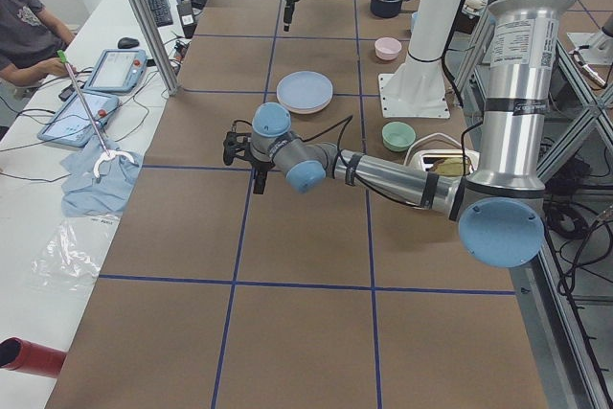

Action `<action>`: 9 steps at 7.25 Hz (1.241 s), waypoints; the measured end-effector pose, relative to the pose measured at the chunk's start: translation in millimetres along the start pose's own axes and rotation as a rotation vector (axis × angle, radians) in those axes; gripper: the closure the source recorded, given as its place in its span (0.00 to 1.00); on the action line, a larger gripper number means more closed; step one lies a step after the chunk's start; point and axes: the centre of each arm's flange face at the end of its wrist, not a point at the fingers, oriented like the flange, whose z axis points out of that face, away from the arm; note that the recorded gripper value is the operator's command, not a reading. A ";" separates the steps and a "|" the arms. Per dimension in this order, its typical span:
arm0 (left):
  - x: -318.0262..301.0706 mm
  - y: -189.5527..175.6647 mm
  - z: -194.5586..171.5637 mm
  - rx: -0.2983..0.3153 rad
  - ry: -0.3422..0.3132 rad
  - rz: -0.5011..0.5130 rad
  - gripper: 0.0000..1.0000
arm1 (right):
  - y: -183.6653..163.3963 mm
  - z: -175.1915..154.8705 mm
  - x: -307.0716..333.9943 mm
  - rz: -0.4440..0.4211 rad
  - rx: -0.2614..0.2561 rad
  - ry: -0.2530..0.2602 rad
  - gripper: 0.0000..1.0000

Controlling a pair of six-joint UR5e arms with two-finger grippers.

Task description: Stack three plates with pink and blue

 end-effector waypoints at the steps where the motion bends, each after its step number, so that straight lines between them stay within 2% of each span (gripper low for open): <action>1: -37.6 -4.0 -19.4 0.022 -0.048 0.071 0.00 | -8.7 -9.5 49.2 -0.071 -0.019 0.062 0.00; 3: -115.6 -12.2 -53.3 0.014 -0.204 0.294 0.00 | -28.1 -40.2 171.6 -0.175 -0.072 0.124 0.00; 4: -142.5 -11.4 -62.3 -0.021 -0.276 0.350 0.00 | -30.1 -54.2 227.5 -0.213 -0.099 0.134 0.00; 5: -154.7 -11.5 -65.7 -0.045 -0.307 0.351 0.00 | -27.2 -63.9 270.5 -0.228 -0.118 0.140 0.00; 6: -159.5 -11.1 -66.2 -0.048 -0.310 0.343 0.00 | -22.7 -67.4 294.9 -0.225 -0.128 0.144 0.00; 9: -197.0 11.6 -52.9 -0.070 -0.322 0.307 0.00 | 6.2 -65.0 357.0 -0.156 -0.169 0.182 0.00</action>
